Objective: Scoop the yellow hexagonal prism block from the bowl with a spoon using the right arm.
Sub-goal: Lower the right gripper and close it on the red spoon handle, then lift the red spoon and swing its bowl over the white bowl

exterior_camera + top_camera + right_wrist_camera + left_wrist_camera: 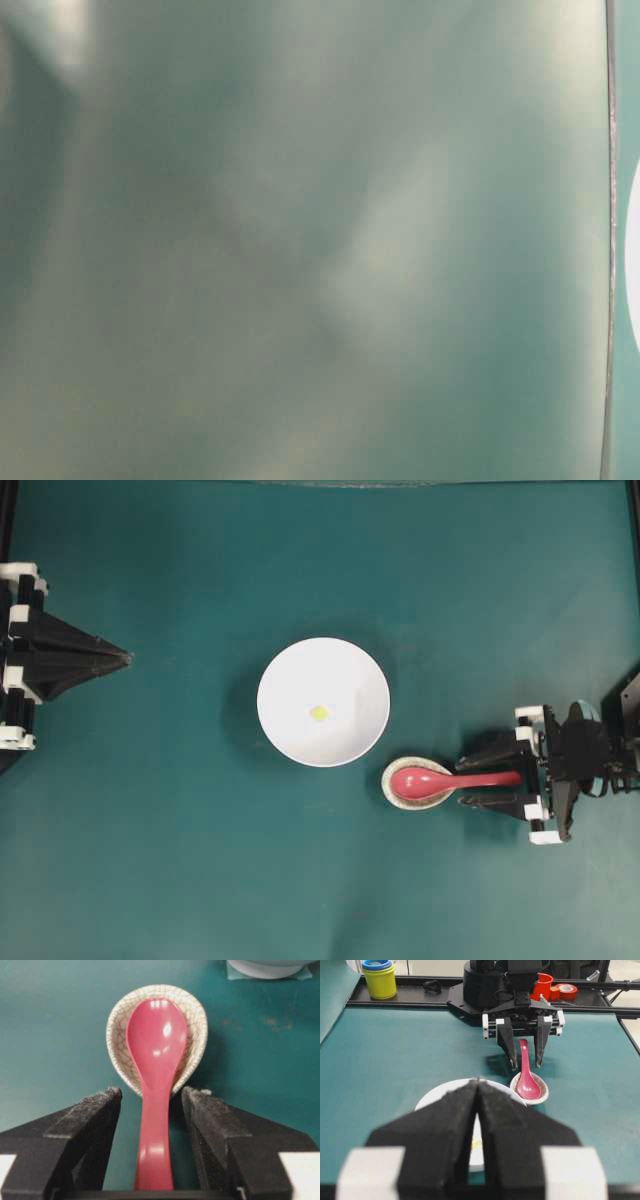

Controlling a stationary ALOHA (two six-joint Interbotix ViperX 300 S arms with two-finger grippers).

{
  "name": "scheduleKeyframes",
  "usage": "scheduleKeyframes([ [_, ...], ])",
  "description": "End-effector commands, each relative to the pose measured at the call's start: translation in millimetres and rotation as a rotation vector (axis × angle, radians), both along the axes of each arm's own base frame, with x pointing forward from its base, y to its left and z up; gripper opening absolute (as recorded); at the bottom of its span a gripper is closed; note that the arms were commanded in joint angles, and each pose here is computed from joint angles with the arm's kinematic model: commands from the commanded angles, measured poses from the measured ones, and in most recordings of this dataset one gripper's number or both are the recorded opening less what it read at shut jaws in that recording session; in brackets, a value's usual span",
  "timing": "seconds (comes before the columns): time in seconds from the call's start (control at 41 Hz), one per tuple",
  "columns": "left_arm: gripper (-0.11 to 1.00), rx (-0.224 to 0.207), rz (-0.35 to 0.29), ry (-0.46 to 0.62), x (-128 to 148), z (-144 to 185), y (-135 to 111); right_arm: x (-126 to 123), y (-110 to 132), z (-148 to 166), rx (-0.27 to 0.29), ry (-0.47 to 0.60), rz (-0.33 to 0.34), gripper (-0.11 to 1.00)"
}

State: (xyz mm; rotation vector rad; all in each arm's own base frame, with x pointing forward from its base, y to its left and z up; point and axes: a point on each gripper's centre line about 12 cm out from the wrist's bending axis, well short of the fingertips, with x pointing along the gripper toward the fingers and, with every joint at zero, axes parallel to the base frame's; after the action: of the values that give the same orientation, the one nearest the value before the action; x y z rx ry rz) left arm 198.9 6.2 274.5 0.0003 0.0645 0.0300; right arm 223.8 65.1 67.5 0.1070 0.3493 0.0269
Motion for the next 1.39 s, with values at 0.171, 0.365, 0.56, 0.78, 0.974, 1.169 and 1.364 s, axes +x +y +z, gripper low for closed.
scheduleKeyframes([
  [0.171, 0.02, 0.002, 0.001, -0.017, 2.4, 6.3, 0.3, 1.7, 1.5, 2.8, 0.009, -0.012, 0.001, 0.56],
  [0.365, 0.02, 0.003, 0.001, -0.012, 2.6, 5.6, 0.3, 1.3, 1.3, 2.8, 0.011, -0.012, 0.0, 0.56],
  [0.56, 0.02, 0.002, 0.001, -0.011, 2.6, 5.5, 0.4, 0.8, 1.1, 2.6, 0.01, -0.011, 0.0, 0.49],
  [0.78, 0.02, 0.002, 0.001, -0.014, 2.5, 6.4, 0.4, 0.5, 0.6, 2.8, 0.01, -0.012, -0.002, 0.32],
  [0.974, 0.02, 0.003, 0.001, -0.012, 2.4, 5.8, 0.3, 1.4, 1.1, 3.1, 0.012, -0.015, -0.002, 0.25],
  [1.169, 0.02, 0.002, 0.001, -0.012, 2.4, 5.8, 0.4, 2.6, 1.6, 10.9, 0.028, -0.045, -0.004, 0.26],
  [1.364, 0.02, 0.005, 0.001, -0.015, 2.4, 6.1, 0.3, 4.3, 1.1, 33.0, 0.062, -0.12, -0.006, 0.25],
])
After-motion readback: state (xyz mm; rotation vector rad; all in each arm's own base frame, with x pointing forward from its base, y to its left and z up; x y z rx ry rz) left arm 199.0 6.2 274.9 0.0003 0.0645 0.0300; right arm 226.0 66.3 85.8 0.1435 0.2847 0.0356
